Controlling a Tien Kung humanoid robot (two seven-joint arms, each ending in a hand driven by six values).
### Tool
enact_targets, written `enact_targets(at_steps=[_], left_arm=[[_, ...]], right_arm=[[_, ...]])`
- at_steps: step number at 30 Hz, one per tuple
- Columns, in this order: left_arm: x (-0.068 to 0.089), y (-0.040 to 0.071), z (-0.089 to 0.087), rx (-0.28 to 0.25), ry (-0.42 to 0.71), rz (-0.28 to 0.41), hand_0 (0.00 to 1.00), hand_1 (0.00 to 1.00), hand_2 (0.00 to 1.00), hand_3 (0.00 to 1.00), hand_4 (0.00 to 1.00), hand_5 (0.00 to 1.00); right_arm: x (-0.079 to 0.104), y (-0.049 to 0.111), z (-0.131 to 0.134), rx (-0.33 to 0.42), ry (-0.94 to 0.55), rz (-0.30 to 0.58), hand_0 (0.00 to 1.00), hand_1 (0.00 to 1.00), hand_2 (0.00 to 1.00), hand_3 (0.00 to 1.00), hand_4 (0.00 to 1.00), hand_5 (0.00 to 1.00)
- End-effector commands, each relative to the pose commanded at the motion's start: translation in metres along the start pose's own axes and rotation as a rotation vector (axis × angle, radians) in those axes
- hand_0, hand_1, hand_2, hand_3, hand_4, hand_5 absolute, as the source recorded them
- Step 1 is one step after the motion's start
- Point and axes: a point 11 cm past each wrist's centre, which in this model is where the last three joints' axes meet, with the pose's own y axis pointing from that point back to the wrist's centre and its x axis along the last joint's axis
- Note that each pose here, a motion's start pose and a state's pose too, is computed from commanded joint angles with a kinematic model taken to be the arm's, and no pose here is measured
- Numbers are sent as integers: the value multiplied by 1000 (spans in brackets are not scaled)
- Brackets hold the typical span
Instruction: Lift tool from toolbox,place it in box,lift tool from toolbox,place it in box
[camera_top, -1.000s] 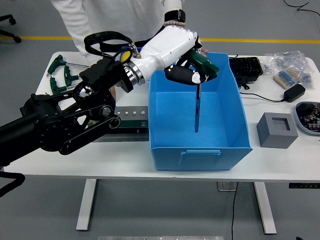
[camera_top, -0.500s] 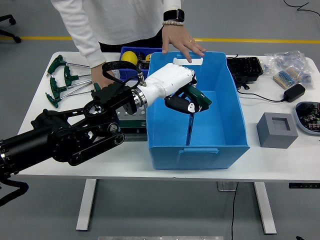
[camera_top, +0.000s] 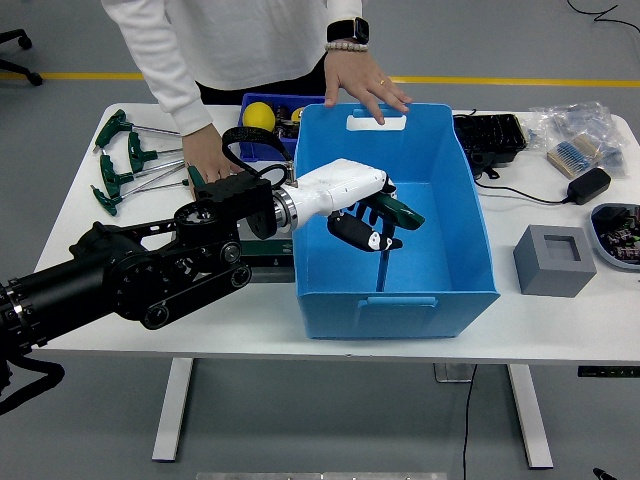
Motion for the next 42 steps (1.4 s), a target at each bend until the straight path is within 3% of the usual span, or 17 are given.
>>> enact_targets(at_steps=[10, 16, 19, 21, 22, 27, 28, 33, 34, 36, 42], left_arm=[[38, 0, 8, -63, 43, 159, 559, 656, 774, 759, 985, 612], [55, 6, -1, -41, 47, 206, 564, 659, 756, 743, 987, 614], [62, 13, -10, -16, -7, 216, 564, 659, 756, 743, 987, 614], [64, 18, -21, 16, -73, 200, 564, 659, 756, 743, 987, 614], [64, 21, -28, 33, -107, 186, 570, 609, 665, 668, 970, 680], [54, 38, -67, 132, -225, 98, 570, 609, 665, 668, 970, 680], [51, 42, -74, 146, -232, 84, 626, 620, 654, 623, 932, 843], [31, 63, -107, 223, -256, -13, 626, 620, 654, 623, 932, 843], [27, 67, -112, 235, -259, -28, 647, 626, 653, 573, 930, 871], [21, 75, -123, 262, -266, -56, 647, 626, 653, 573, 930, 871], [16, 91, -147, 313, -275, -82, 636, 621, 643, 525, 912, 917]], right_arm=[[0, 0, 1, -2, 0, 1, 699, 696, 739, 603, 832, 726], [0, 0, 3, -5, -3, 0, 699, 696, 739, 604, 833, 725], [0, 0, 4, -6, -6, -1, 699, 696, 739, 604, 833, 725], [0, 0, 4, -6, -6, -1, 699, 696, 739, 604, 833, 725], [0, 0, 5, -7, -6, -1, 697, 696, 739, 603, 833, 726], [0, -1, 6, -9, -9, 0, 697, 696, 739, 603, 833, 726], [0, -1, 7, -10, -9, 0, 697, 696, 739, 603, 833, 727], [-1, -1, 8, -13, -10, -1, 697, 696, 739, 603, 833, 727], [-1, -1, 8, -13, -10, -1, 697, 695, 739, 603, 833, 726], [-1, -1, 9, -13, -10, -1, 697, 695, 739, 603, 833, 726], [-1, -1, 9, -13, -11, -1, 699, 695, 738, 603, 833, 725]])
